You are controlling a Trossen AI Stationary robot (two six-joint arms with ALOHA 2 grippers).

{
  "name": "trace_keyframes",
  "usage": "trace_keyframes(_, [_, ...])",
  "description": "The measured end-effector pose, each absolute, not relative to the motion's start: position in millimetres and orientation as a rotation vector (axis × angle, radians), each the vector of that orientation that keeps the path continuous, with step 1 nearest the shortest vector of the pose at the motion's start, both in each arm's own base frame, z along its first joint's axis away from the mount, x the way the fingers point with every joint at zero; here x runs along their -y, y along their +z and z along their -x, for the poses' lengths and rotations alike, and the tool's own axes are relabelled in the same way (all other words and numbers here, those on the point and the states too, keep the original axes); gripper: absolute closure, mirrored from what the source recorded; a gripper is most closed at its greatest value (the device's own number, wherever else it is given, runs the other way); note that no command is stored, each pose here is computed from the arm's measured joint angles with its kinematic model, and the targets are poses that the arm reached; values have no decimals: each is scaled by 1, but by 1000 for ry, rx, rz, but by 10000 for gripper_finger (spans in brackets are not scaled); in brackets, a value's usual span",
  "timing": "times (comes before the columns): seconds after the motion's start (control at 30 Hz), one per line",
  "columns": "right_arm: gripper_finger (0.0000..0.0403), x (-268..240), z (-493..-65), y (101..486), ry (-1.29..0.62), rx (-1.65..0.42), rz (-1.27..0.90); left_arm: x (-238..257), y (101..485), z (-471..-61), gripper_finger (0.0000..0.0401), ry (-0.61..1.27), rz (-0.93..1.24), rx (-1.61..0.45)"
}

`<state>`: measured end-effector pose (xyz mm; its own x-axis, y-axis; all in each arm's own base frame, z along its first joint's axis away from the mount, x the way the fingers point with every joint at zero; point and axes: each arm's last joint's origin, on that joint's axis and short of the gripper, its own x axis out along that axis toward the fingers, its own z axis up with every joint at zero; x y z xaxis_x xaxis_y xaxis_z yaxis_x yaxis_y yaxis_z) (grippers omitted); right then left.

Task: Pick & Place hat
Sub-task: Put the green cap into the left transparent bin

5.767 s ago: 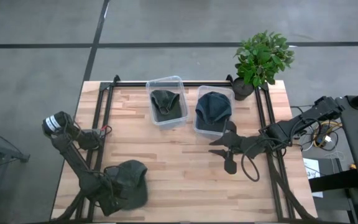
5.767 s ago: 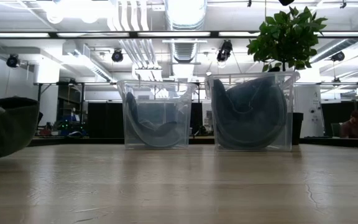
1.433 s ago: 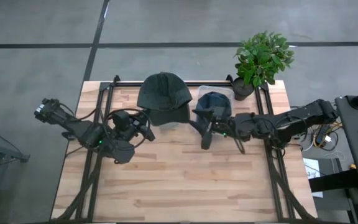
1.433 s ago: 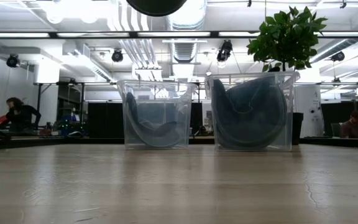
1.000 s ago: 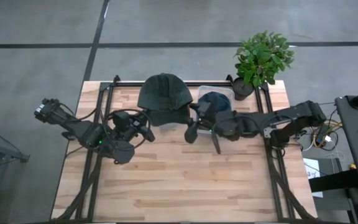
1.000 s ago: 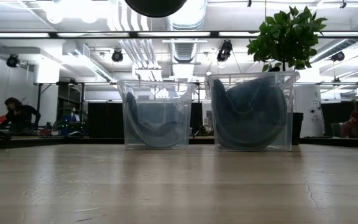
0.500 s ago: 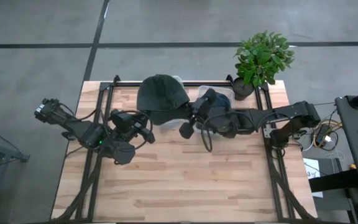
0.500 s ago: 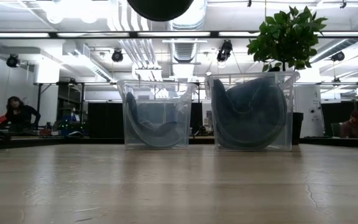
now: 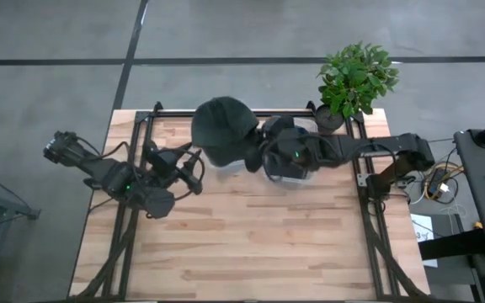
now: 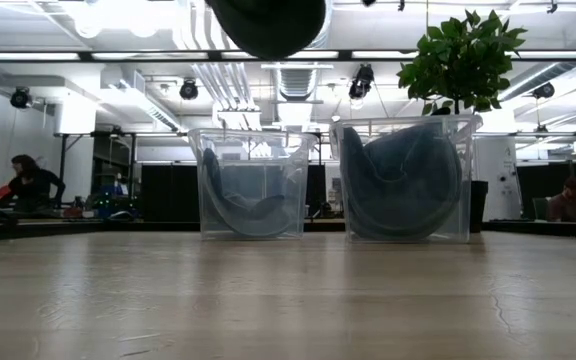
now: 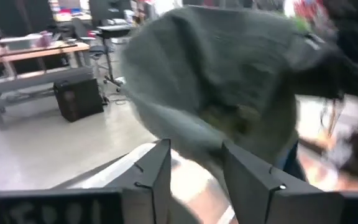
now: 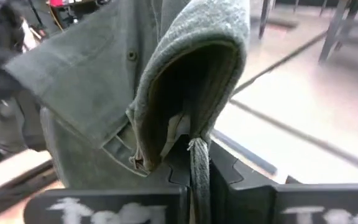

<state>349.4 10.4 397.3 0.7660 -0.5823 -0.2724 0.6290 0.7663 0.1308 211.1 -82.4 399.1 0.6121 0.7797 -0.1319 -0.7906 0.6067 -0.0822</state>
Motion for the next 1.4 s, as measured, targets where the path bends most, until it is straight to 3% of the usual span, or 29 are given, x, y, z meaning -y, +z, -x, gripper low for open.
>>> trace_keyframes(0.43, [392,65,-376,363,-651,-261,-562,88,374,-185,262,841,126,-212])
trace_keyframes(0.87, [390,87,-401,321,-821,-316,-562,97,330,-180,262,840,206,-201])
trace_keyframes(1.4, [390,94,-414,291,-817,-409,-577,97,328,-179,262,843,212,-198])
